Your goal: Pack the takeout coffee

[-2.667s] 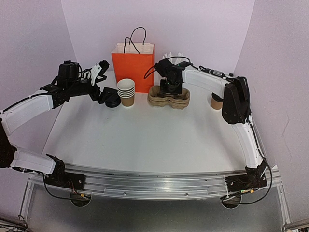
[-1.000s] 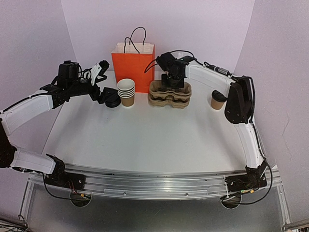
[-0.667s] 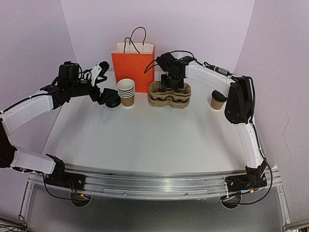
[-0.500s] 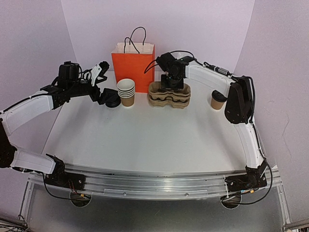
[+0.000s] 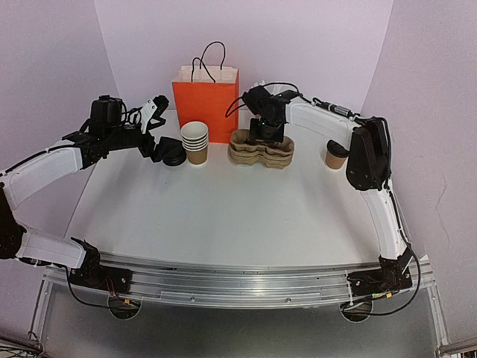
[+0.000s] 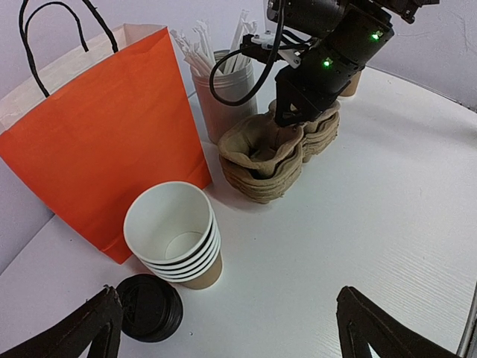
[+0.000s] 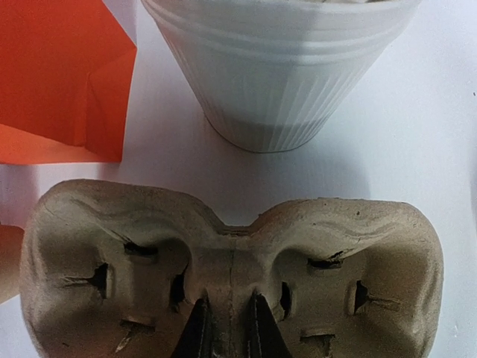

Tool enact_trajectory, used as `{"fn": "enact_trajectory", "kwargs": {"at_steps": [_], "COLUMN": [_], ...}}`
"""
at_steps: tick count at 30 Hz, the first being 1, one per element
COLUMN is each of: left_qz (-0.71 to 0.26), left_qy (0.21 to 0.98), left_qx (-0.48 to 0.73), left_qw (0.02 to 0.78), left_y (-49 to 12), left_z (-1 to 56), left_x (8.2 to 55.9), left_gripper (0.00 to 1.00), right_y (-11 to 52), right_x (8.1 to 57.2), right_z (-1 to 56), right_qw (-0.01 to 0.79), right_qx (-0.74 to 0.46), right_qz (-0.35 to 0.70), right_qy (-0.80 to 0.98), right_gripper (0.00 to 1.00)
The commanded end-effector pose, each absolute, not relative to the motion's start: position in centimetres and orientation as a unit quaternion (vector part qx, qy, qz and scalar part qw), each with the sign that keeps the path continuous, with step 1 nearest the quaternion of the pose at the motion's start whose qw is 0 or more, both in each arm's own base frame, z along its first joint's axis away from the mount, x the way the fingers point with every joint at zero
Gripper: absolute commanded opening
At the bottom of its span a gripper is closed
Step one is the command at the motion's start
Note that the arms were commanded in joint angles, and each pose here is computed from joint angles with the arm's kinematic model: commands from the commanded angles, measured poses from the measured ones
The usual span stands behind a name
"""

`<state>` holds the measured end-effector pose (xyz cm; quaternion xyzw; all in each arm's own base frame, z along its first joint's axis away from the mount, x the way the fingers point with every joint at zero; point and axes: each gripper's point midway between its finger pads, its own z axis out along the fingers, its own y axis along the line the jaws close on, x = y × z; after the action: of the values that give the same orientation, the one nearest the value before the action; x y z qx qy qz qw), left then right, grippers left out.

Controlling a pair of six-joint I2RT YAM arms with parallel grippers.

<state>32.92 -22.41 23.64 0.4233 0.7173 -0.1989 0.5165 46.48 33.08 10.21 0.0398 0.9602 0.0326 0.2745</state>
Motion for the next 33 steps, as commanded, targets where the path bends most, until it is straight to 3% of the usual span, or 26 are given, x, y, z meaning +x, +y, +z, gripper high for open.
{"fn": "enact_trajectory", "kwargs": {"at_steps": [1, 25, 33], "left_qz": [-0.202, -0.2, -0.187], "left_qy": [0.702, 0.674, 0.659], "left_qx": [0.427, 0.436, 0.433], "left_qw": [0.532, 0.561, 0.586], "left_y": [-22.5, -22.5, -20.2], "left_z": [24.7, 28.5, 34.0], "left_x": [33.0, 34.4, 38.1], "left_gripper": [1.0, 1.0, 1.0], "right_y": [32.9, 32.4, 32.5], "right_x": [46.4, 46.8, 45.3], "right_z": [9.9, 18.2, 23.7], "right_qw": [0.274, 0.342, 0.362], "right_qx": [0.037, 0.027, 0.008], "right_qz": [0.026, 0.045, 0.095], "right_qy": [0.961, 0.938, 0.927], "right_gripper": [0.01, 0.0, 0.0]}}
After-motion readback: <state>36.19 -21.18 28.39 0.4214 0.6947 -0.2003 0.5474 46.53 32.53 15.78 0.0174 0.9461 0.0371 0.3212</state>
